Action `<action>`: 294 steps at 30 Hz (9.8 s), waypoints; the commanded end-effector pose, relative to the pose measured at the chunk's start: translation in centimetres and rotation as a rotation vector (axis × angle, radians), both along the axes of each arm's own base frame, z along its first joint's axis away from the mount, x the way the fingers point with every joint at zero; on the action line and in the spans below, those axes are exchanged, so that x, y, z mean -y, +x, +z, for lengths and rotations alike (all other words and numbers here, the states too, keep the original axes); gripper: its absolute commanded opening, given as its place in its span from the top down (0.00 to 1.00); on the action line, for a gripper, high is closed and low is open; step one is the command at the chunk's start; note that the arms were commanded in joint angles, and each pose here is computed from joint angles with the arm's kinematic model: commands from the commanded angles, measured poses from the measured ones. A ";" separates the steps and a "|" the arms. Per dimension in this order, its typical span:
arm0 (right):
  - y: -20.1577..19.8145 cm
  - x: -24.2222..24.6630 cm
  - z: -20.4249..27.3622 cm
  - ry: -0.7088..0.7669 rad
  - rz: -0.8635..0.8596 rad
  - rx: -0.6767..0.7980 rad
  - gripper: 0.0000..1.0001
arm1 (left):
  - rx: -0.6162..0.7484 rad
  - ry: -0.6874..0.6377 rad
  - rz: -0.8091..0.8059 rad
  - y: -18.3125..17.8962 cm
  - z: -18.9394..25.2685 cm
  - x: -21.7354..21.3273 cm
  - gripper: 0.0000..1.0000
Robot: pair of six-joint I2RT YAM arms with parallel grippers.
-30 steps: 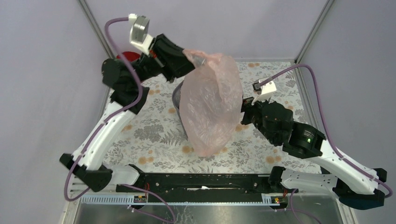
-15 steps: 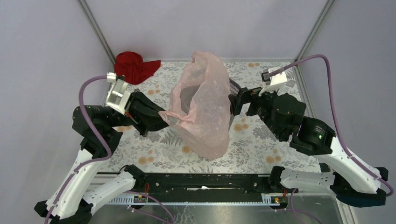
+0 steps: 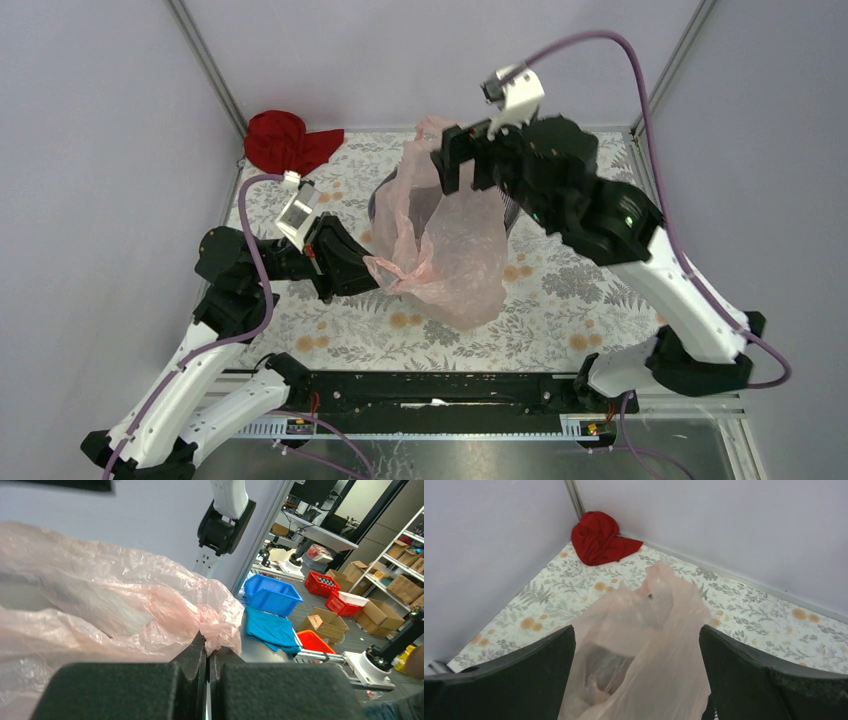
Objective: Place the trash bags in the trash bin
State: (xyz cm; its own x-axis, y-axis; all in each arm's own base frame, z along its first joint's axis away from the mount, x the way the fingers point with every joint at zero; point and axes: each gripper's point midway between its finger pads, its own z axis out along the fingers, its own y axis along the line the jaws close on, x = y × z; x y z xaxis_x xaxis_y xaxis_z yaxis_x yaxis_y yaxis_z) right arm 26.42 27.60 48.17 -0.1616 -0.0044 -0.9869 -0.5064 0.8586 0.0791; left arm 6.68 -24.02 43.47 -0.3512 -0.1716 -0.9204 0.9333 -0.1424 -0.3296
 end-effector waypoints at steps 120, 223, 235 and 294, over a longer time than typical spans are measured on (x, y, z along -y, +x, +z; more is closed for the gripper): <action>4.2 11.2 2.3 0.552 -0.253 0.307 1.00 | 0.277 -0.303 0.589 17.8 20.9 3.3 1.00; 1.1 13.5 -3.3 0.562 -0.262 0.287 1.00 | -0.066 0.237 0.825 13.1 -4.4 -5.3 0.01; 0.3 12.9 -3.5 0.567 -0.208 0.255 1.00 | -0.144 0.198 0.659 17.2 -5.9 0.4 0.47; 0.8 5.3 -5.2 0.493 0.101 0.131 1.00 | -0.084 0.160 0.947 27.1 2.4 5.1 0.26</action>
State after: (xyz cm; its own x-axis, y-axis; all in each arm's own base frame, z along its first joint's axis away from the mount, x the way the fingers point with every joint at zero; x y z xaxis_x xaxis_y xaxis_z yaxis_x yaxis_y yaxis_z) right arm 27.19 22.42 39.53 -0.1127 0.3885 -0.9145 -0.6008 0.7064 0.3742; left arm 34.42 -29.78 40.56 -0.2950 -0.2122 -0.9317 0.5824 0.7331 -0.3513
